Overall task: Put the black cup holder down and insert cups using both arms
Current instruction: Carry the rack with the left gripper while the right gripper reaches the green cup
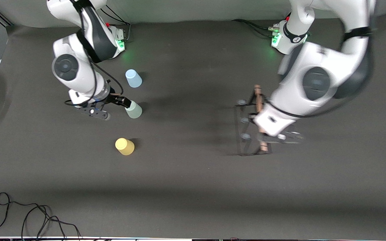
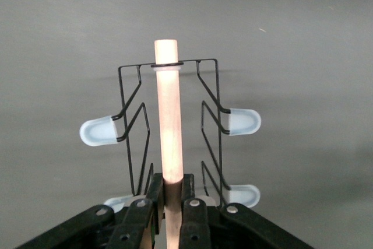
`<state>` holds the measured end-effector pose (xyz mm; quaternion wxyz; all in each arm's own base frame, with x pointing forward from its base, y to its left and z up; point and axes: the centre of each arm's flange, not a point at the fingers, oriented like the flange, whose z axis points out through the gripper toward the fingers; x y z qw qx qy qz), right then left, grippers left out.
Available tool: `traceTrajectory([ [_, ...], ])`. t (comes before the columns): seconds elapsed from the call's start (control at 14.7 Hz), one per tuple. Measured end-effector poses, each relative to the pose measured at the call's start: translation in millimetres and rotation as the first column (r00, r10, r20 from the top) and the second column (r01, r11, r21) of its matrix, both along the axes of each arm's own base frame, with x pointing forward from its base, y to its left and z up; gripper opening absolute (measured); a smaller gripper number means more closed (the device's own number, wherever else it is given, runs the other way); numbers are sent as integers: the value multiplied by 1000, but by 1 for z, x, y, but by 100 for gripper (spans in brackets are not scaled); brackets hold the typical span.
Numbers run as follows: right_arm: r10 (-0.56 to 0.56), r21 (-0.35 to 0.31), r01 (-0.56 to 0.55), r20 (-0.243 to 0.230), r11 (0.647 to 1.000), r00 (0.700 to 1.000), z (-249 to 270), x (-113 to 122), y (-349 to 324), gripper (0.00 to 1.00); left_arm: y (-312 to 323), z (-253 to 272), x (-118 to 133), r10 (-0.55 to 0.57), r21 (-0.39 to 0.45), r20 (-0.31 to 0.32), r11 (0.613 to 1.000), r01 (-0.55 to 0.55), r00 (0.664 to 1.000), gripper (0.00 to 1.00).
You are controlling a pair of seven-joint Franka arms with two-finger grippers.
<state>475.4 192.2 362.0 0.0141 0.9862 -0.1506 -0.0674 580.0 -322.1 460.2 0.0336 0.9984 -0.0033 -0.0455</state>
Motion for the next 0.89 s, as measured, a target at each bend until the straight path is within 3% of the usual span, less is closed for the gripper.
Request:
traceTrajectory([
  [0.41, 3, 2, -3, 23, 1000, 1000, -61, -32, -9, 100, -129, -48, -46, -33, -51, 64, 998, 37, 997, 16],
  [0.89, 18, 9, -19, 61, 1000, 998, -115, -42, -2, 100, -176, -101, -65, -30, -66, 69, 997, 34, 997, 16],
])
